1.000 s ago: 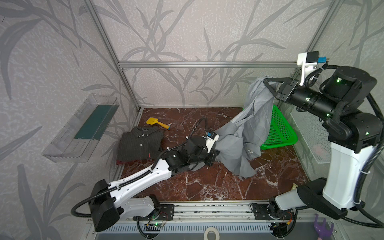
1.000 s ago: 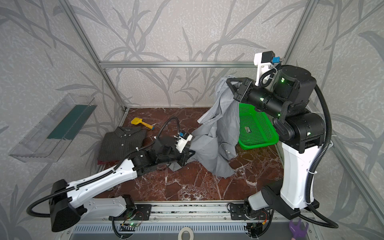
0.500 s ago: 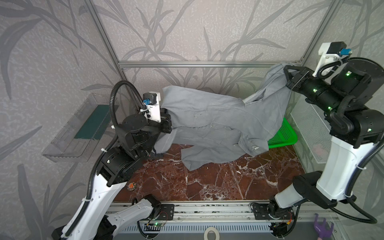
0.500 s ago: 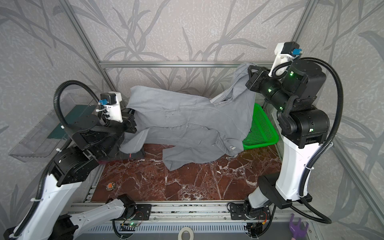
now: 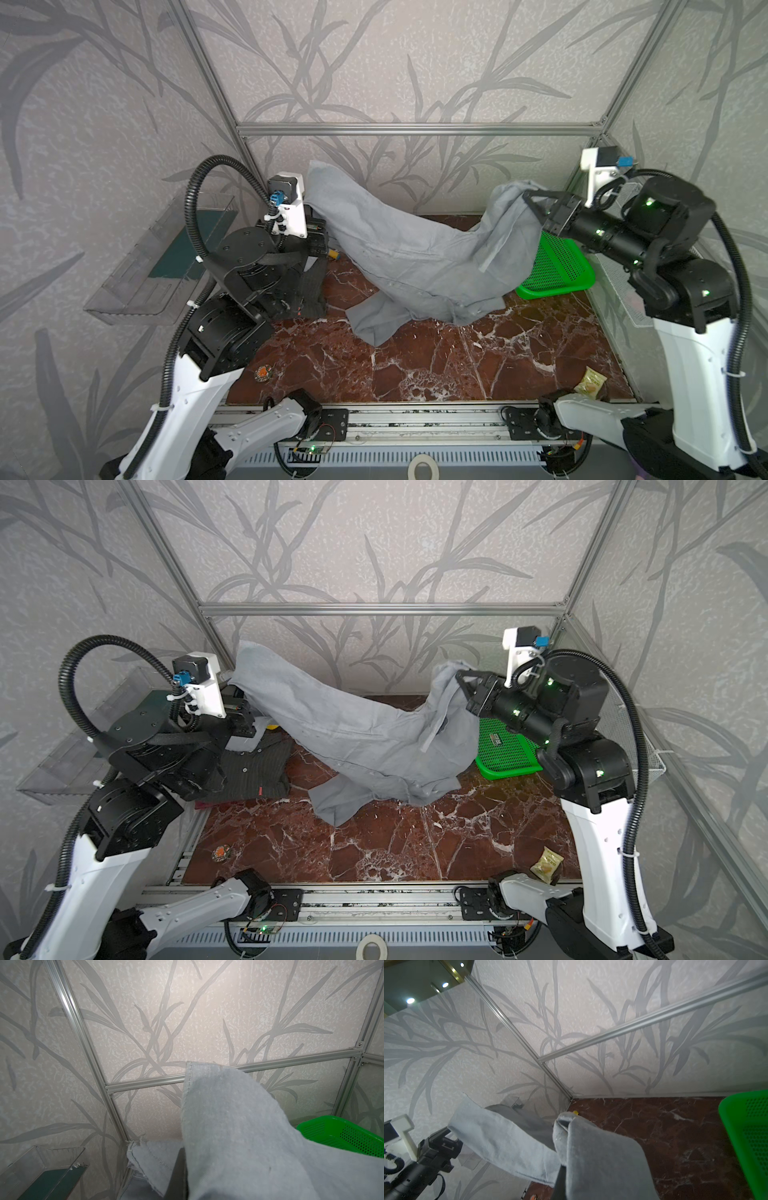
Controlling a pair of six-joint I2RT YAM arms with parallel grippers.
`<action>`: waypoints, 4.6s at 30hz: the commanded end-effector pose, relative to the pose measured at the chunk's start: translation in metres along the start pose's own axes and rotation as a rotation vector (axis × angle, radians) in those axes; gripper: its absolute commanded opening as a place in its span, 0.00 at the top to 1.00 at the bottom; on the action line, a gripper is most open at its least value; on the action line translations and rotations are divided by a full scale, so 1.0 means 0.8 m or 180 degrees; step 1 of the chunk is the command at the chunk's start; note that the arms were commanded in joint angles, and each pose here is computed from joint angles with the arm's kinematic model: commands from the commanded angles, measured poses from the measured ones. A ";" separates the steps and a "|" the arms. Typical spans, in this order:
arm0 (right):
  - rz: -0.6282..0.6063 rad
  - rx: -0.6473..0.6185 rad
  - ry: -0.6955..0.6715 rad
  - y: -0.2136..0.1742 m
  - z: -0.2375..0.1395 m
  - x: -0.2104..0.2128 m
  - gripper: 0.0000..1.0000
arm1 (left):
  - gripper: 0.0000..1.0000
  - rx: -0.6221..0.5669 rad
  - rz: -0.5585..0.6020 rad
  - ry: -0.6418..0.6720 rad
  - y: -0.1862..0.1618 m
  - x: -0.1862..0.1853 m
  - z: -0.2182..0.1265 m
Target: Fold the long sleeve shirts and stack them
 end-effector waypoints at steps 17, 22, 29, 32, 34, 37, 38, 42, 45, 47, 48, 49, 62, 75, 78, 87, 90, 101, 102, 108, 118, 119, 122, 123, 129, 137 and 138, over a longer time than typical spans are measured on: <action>-0.0275 0.0720 0.0145 -0.126 0.069 -0.014 1.00 | 1.00 0.0228 0.0079 -0.0113 -0.020 -0.023 0.029; 0.0009 0.1348 0.0111 -0.190 0.116 -0.048 0.82 | 1.00 0.0285 0.0066 -0.0063 -0.011 -0.019 0.026; 0.0732 0.1399 -0.0100 -0.227 0.117 -0.133 0.40 | 1.00 0.0570 0.0036 -0.0075 -0.014 -0.017 0.022; 0.1002 0.1403 -0.0243 -0.250 0.109 -0.164 0.27 | 1.00 0.0661 0.0017 -0.0113 -0.019 -0.019 0.021; 0.1058 0.1458 -0.0242 -0.270 0.109 -0.161 0.26 | 1.00 0.0718 -0.0014 -0.0186 -0.022 -0.024 0.023; 0.1108 0.1580 -0.0044 -0.304 0.114 -0.146 0.24 | 1.00 0.0758 -0.0051 -0.0283 -0.021 -0.029 0.025; 0.1125 0.1601 0.0012 -0.320 0.117 -0.141 0.24 | 1.00 0.0754 -0.0064 -0.0304 -0.019 -0.030 0.025; 0.1087 0.1893 0.0131 -0.378 0.137 -0.119 0.24 | 1.00 0.0744 -0.0107 -0.0363 -0.014 -0.033 0.023; 0.0970 0.2090 0.0158 -0.410 0.152 -0.102 0.25 | 1.00 0.0769 -0.0101 -0.0386 -0.016 -0.034 0.024; 0.0972 0.2164 0.0145 -0.429 0.163 -0.101 0.27 | 1.00 0.0775 -0.0101 -0.0396 -0.016 -0.034 0.023; 0.1000 0.2211 0.0183 -0.439 0.169 -0.099 0.29 | 1.00 0.0773 -0.0098 -0.0394 -0.016 -0.034 0.022; 0.1025 0.2249 0.0209 -0.448 0.174 -0.097 0.30 | 1.00 0.0775 -0.0100 -0.0393 -0.016 -0.034 0.022; 0.1108 0.2525 0.0164 -0.520 0.225 -0.117 0.35 | 1.00 0.0761 -0.0101 -0.0417 -0.013 -0.035 0.022; 0.0860 0.2212 0.0157 -0.498 0.232 -0.117 0.96 | 1.00 0.0693 -0.0031 -0.0363 -0.010 -0.031 0.021; 0.0129 0.2014 -0.0215 -0.439 0.220 -0.117 1.00 | 1.00 0.0575 0.0070 -0.0312 -0.002 -0.029 0.022; -0.0630 0.0732 -0.0638 -0.175 0.179 -0.122 1.00 | 1.00 -0.0413 -0.0046 0.0002 0.059 -0.034 0.055; -0.0741 0.0363 -0.0627 -0.099 0.173 -0.116 1.00 | 1.00 -0.0623 -0.0025 0.0057 0.075 -0.046 0.086; -0.1119 -0.0633 -0.0375 0.098 0.192 -0.089 1.00 | 1.00 -0.1236 -0.0343 0.0001 0.113 -0.063 0.218; -0.1167 -0.0681 -0.0388 0.110 0.201 -0.091 1.00 | 1.00 -0.1332 -0.0418 -0.0018 0.116 -0.062 0.228; -0.1432 -0.1334 -0.0275 0.185 0.198 -0.078 1.00 | 1.00 -0.1922 -0.0670 -0.0486 0.130 -0.063 0.257; -0.1847 -0.1768 -0.0026 0.210 0.152 -0.061 1.00 | 1.00 -0.2505 -0.0769 -0.0653 0.064 -0.019 0.214; -0.1859 -0.1731 -0.0001 0.203 0.153 -0.063 1.00 | 1.00 -0.2497 -0.0776 -0.0610 0.047 -0.016 0.207; -0.1846 -0.1864 0.0019 0.173 0.130 -0.062 1.00 | 1.00 -0.2219 -0.0776 -0.0504 -0.022 -0.007 0.195; -0.1805 -0.1832 -0.0025 0.155 0.125 -0.068 1.00 | 1.00 -0.2114 -0.0753 -0.0482 -0.044 -0.006 0.191; -0.1370 -0.1533 -0.0290 0.026 0.094 -0.115 1.00 | 1.00 -0.1656 -0.0882 -0.0356 -0.160 0.007 0.145; -0.0692 -0.0988 -0.0468 -0.141 0.058 -0.165 1.00 | 1.00 -0.1264 -0.0722 -0.0222 -0.264 -0.027 0.067; -0.0623 -0.0929 -0.0438 -0.156 0.054 -0.164 1.00 | 1.00 -0.1218 -0.0704 -0.0335 -0.269 -0.042 0.058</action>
Point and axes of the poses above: each gripper's point midway between its finger pads, its own z axis out along the fingers, its own x axis along the line the jaws close on, y = z × x, the point moved 7 cm from there along -z, back along the fingers, and after that the axes turned 7 degrees about -z, right-handed, at the moved point
